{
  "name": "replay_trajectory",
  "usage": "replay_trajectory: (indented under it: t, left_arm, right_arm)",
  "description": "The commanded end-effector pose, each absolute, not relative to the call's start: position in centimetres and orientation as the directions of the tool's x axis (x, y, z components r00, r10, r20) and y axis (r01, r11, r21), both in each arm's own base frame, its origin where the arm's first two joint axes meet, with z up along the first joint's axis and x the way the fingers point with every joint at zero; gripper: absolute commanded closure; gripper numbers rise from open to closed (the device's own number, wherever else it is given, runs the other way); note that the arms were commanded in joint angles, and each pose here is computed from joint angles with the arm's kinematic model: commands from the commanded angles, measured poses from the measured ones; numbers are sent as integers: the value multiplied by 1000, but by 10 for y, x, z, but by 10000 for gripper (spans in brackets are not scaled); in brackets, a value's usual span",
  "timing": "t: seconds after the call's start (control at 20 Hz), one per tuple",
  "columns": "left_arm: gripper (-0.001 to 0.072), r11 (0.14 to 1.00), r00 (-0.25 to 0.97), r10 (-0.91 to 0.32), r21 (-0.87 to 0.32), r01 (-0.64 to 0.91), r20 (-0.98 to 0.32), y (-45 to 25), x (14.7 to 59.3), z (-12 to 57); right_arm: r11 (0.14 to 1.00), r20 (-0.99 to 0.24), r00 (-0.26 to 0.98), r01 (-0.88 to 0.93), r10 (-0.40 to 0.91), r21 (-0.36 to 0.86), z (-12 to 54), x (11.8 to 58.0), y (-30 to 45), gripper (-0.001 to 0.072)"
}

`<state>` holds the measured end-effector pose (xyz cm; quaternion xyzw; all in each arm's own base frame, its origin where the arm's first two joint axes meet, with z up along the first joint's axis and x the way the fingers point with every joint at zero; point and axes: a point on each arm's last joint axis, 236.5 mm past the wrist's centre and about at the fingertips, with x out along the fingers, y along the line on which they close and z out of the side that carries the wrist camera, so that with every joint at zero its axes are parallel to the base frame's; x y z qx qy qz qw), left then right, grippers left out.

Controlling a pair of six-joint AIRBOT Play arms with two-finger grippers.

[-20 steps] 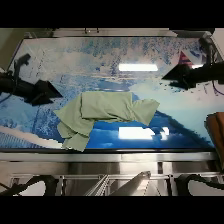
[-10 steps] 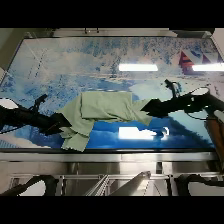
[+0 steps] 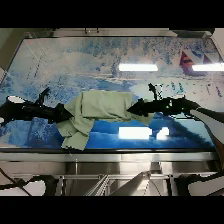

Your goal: Fold the shirts.

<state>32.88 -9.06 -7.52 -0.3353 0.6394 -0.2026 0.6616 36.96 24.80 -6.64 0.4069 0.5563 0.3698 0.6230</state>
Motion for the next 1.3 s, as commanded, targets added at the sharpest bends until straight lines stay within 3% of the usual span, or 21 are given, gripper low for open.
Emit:
replay_trajectory:
  t: [0.0, 0.15, 0.25, 0.35, 0.4, 0.5, 0.6, 0.75, 0.85, 0.9, 1.0, 1.1, 1.2, 1.25]
  left_arm:
    - [693, 643, 87, -750, -753, -140, -656, -100, 337, -63]
    - [694, 532, 112, -838, -846, -44, -533, -120, 342, -9]
    - [694, 424, 158, -900, -900, 105, -406, -136, 349, 67]
    - [695, 334, 207, -938, -878, 342, -277, -145, 345, 170]
    - [694, 298, 224, -951, -815, 497, -211, -148, 334, 229]
    - [695, 294, 276, -954, -565, 771, -119, -152, 289, 347]
    - [693, 431, 429, -901, -251, 866, -68, -156, 244, 437]
    - [688, 677, 678, -733, 143, 722, 53, -160, 185, 524]
    - [687, 796, 801, -591, 224, 562, 92, -147, 179, 540]
    - [685, 839, 844, -531, 185, 512, 69, -133, 191, 533]
    - [685, 849, 849, -528, -19, 528, 14, -105, 224, 507]
    - [685, 751, 763, -644, -243, 615, -57, -93, 259, 461]
    - [681, 639, 643, -744, -476, 604, -184, -89, 308, 383]
    - [551, 603, 586, -774, -565, 563, -241, -93, 333, 341]
  right_arm:
    - [170, -159, 117, -86, 980, 982, -12, 378, 266, 688]
    - [-50, 65, 79, -189, 995, 981, 65, 381, 261, 689]
    - [-173, 199, 62, -293, 978, 940, 136, 383, 245, 689]
    - [-244, 295, 40, -463, 955, 852, 231, 373, 219, 689]
    - [-238, 312, 37, -562, 949, 792, 280, 361, 206, 689]
    - [-158, 298, 45, -767, 954, 621, 378, 316, 187, 689]
    - [20, 248, 144, -896, 958, 444, 446, 269, 180, 689]
    - [393, 158, 429, -893, 889, 218, 489, 230, 177, 689]
    - [628, 117, 637, -771, 762, 108, 491, 239, 157, 689]
    - [695, 102, 706, -708, 700, 128, 488, 251, 143, 689]
    - [718, 47, 741, -663, 670, 209, 469, 284, 130, 689]
    - [671, -66, 698, -653, 713, 351, 423, 335, 130, 689]
    - [637, -186, 653, -568, 734, 520, 360, 392, 133, 689]
    - [639, -268, 622, -507, 736, 578, 317, 422, 136, 688]
